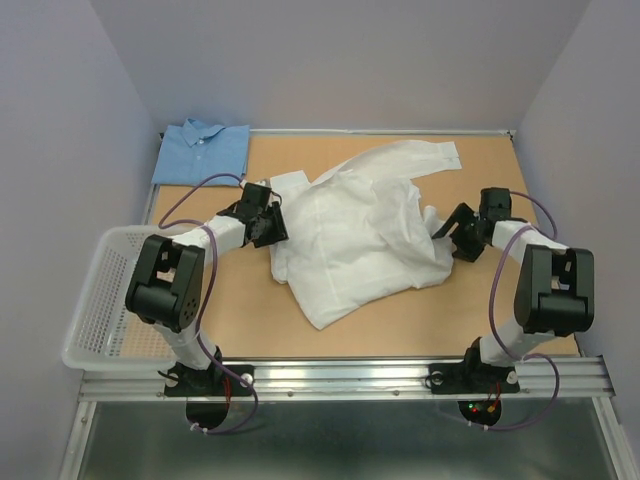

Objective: Fold and stack the long sleeve shirts
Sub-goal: Flatten the shirt out

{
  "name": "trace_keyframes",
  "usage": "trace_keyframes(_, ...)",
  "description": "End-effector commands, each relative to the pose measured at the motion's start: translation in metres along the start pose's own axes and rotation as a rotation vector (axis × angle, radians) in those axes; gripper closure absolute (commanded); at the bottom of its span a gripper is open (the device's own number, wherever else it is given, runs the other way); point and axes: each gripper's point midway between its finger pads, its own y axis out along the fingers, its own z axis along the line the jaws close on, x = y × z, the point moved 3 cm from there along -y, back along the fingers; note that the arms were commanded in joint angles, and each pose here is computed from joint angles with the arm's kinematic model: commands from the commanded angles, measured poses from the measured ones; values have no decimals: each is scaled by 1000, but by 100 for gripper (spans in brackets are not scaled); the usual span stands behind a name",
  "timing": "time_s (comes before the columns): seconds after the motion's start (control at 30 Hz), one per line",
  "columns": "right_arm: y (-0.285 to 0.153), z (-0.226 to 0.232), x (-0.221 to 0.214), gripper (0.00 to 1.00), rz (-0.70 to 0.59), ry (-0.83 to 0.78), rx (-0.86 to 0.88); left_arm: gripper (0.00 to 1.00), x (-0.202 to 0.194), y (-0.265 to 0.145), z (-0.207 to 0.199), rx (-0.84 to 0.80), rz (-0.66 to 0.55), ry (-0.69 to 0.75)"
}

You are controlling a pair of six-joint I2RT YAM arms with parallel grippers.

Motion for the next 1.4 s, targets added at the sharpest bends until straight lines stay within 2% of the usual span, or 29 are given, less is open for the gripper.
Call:
trace_keyframes(0.0, 16, 2, 18, 22, -74, -70, -67, 45, -5, 7, 11, 32, 7, 10)
trace_keyframes(0.03, 19, 2, 16, 23, -70, -85, -77, 45, -6, 7, 12, 34, 9, 8)
trace_keyframes(0.17, 34, -3, 8, 35, -41, -105, -124, 45, -8, 9, 15, 44, 14, 7)
trace_keyframes(0.23, 36, -3, 9, 55, -43, -100, -132, 45, -7, 10, 17, 50, 15, -1)
trace_keyframes(0.27, 34, -2, 13, 75, -59, -102, -135, 45, -6, 11, 20, 51, 18, -9)
trace_keyframes(0.33, 24, 7, 27, 91, -106, -119, -130, 45, -4, 12, 24, 57, 20, -21)
trace_keyframes(0.4, 1, 15, 46, 99, -172, -136, -169, 46, 5, 12, 31, 58, 9, -49)
trace_keyframes(0.47, -35, 36, 85, 99, -308, -160, -187, 46, 17, 11, 35, 64, -11, -61)
trace_keyframes(0.53, -62, 38, 96, 99, -352, -161, -251, 46, 27, 10, 42, 79, -22, -77)
trace_keyframes(0.6, -103, 49, 120, 99, -473, -135, -282, 46, 36, 11, 42, 79, -31, -85)
trace_keyframes(0.7, -135, 53, 118, 99, -500, -91, -286, 46, 44, 10, 40, 70, -40, -93)
trace_keyframes(0.87, -178, 49, 86, 99, -515, -44, -208, 46, 39, 10, 36, 43, -22, -99)
trace_keyframes(1.0, -181, 38, 40, 99, -386, -32, -150, 46, 36, 2, 33, 15, -19, -95)
trace_keyframes(1.03, -180, 36, 30, 96, -355, -33, -136, 46, 36, -1, 31, 4, -20, -93)
trace_keyframes(1.07, -180, 31, 18, 87, -331, -26, -124, 46, 34, -3, 30, -9, -13, -93)
trace_keyframes(1.13, -183, 24, 4, 78, -296, -26, -127, 45, 37, -14, 24, -37, -29, -89)
trace_keyframes(1.17, -188, 20, 1, 58, -307, -39, -134, 42, 34, -16, 23, -47, -26, -92)
trace_keyframes(1.27, -197, 8, 6, 37, -349, -85, -210, 35, 34, -31, 20, -69, -40, -89)
trace_keyframes(1.3, -200, 12, 10, 27, -357, -108, -203, 34, 32, -39, 18, -87, -46, -88)
trace_keyframes(1.37, -199, 18, 13, 25, -332, -180, -177, 27, 25, -46, 17, -98, -41, -89)
